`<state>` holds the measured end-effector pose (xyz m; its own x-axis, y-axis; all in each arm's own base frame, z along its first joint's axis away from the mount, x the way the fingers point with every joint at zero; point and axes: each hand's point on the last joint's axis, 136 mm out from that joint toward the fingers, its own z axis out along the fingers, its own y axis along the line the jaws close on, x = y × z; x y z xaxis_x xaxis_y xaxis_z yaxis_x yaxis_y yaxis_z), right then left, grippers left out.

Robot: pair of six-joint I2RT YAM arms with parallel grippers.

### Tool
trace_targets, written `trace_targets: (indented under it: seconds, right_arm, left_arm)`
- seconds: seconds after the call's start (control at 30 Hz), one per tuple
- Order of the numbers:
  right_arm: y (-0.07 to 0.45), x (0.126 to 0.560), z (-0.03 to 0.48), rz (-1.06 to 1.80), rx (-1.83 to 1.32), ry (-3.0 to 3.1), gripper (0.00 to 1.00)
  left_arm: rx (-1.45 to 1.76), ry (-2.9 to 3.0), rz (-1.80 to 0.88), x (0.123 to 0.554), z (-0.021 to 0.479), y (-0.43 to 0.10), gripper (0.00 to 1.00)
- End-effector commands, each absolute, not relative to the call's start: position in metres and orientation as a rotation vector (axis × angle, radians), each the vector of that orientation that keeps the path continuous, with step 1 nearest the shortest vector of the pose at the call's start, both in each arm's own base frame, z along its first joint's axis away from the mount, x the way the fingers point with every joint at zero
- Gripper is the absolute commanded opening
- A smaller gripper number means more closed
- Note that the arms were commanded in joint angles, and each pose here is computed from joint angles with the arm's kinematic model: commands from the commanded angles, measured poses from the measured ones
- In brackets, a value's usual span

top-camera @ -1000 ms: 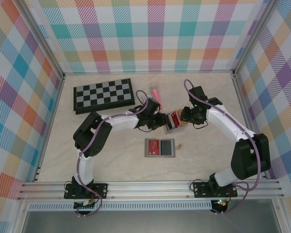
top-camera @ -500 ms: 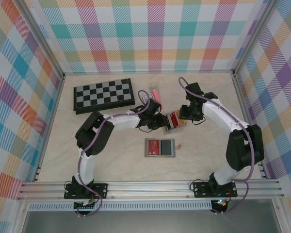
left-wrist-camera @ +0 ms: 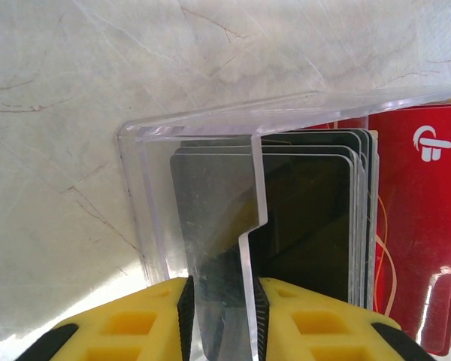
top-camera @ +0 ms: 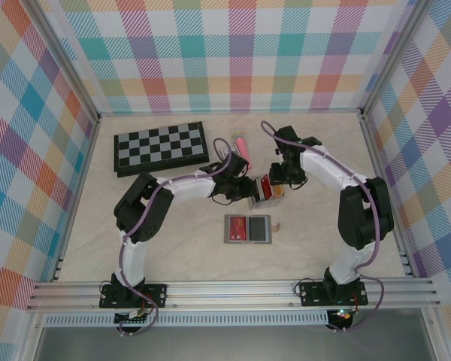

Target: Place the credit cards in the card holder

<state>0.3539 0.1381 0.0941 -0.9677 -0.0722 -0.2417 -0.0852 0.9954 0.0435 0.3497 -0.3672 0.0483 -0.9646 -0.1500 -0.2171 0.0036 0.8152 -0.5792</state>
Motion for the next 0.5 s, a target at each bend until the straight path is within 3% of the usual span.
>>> trace_targets:
  seconds: [0.0, 0.47]
  right_arm:
    - [0.137, 0.355, 0.09, 0.046, -0.146, 2.918, 0.51]
    - [0.121, 0.364, 0.1, -0.136, -0.152, 2.882, 0.5]
  left_arm:
    - [-0.137, 2.825, -0.778, 0.338, 0.034, -0.346, 0.28]
    - [-0.144, 2.825, -0.773, 0.335, 0.033, -0.342, 0.28]
